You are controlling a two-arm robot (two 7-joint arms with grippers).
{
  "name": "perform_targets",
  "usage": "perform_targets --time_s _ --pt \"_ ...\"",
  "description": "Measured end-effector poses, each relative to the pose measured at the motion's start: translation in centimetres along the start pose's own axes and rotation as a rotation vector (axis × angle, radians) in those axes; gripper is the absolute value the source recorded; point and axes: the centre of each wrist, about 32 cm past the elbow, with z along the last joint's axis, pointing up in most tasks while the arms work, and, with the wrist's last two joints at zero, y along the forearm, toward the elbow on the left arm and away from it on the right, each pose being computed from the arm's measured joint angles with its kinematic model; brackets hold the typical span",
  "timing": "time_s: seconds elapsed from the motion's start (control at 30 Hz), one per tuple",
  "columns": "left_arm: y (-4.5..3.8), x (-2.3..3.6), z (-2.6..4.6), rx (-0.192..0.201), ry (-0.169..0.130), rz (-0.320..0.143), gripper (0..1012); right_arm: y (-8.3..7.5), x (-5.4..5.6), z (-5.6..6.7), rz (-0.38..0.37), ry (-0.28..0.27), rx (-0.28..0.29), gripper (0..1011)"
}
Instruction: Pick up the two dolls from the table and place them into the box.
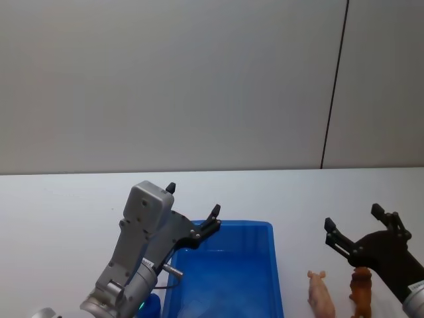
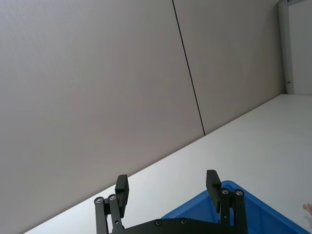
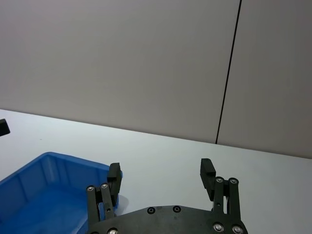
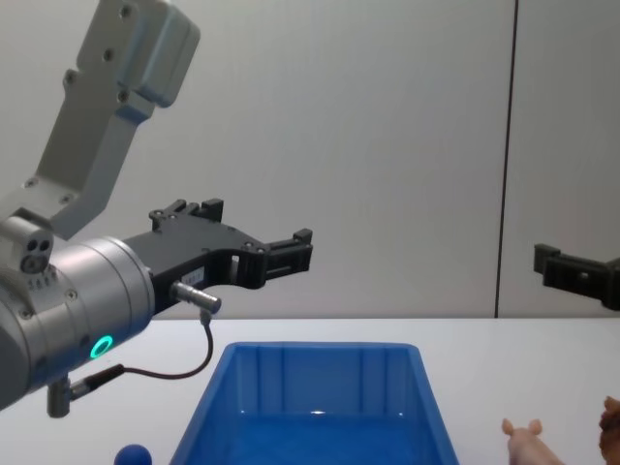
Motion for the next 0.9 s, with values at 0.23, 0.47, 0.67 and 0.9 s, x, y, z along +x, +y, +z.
perform_targets --time_s 0.23,0.47,0.67,0.9 --pt "0.00 0.00 0.00 0.000 0.000 0.000 1002 -0.2 -0.7 0.1 -0.044 -0.004 -0.034 1001" --pt "0.00 0.00 0.00 0.000 0.000 0.000 1002 -0.7 -1.7 -0.1 -0.108 -0.008 -0.097 1001" --pt "0.00 0.00 0.00 0.000 0.000 0.000 1002 -1.2 -2.7 -0.6 -0.158 -0.006 -0.160 1001" --pt "0.00 0.00 0.00 0.000 0.000 0.000 1001 -1.9 -3.5 -1.4 -0.201 0.005 -0.232 1001"
